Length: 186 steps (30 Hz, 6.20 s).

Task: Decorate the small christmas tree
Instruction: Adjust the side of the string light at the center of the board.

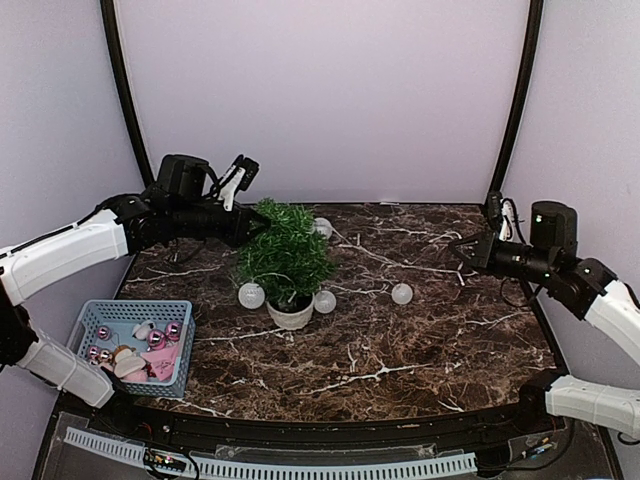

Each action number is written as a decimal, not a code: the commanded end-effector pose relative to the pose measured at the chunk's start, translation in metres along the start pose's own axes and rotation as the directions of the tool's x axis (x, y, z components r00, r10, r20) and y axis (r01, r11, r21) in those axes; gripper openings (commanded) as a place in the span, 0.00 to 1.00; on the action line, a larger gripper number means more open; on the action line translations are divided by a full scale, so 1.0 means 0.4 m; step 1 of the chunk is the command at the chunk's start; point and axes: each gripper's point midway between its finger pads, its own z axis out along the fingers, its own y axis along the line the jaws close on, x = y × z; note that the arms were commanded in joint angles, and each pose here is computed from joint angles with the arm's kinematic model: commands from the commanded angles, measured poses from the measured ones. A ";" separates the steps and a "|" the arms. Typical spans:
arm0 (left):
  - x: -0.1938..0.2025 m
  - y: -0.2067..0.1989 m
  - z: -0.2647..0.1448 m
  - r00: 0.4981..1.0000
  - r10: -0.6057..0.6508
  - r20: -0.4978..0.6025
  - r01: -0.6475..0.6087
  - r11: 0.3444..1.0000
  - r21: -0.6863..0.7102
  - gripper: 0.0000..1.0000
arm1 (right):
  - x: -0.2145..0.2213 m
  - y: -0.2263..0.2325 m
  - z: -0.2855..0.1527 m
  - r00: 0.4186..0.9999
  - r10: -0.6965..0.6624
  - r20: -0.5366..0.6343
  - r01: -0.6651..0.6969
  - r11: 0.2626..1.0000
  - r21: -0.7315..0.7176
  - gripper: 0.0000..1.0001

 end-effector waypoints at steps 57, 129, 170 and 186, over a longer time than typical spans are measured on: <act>0.037 -0.578 0.233 0.911 0.411 -0.039 -0.380 0.872 0.310 0.00 | -0.001 0.023 0.043 0.994 0.101 0.039 -0.100 0.995 -0.019 0.00; 0.014 -0.487 0.032 0.942 0.333 -0.032 -0.309 0.903 0.298 0.74 | 0.277 0.313 0.247 0.905 0.008 -0.426 -0.239 0.837 -0.492 0.00; 0.041 -0.278 0.205 0.936 -0.323 -0.138 0.312 0.945 -0.094 0.06 | 0.283 0.308 0.219 0.919 -0.106 -0.379 -0.112 0.853 -0.510 0.00; 0.006 -0.267 0.190 0.944 -0.323 -0.073 0.316 0.944 -0.096 0.00 | 0.420 0.070 0.194 0.843 -0.064 -0.534 0.014 0.995 -0.096 0.00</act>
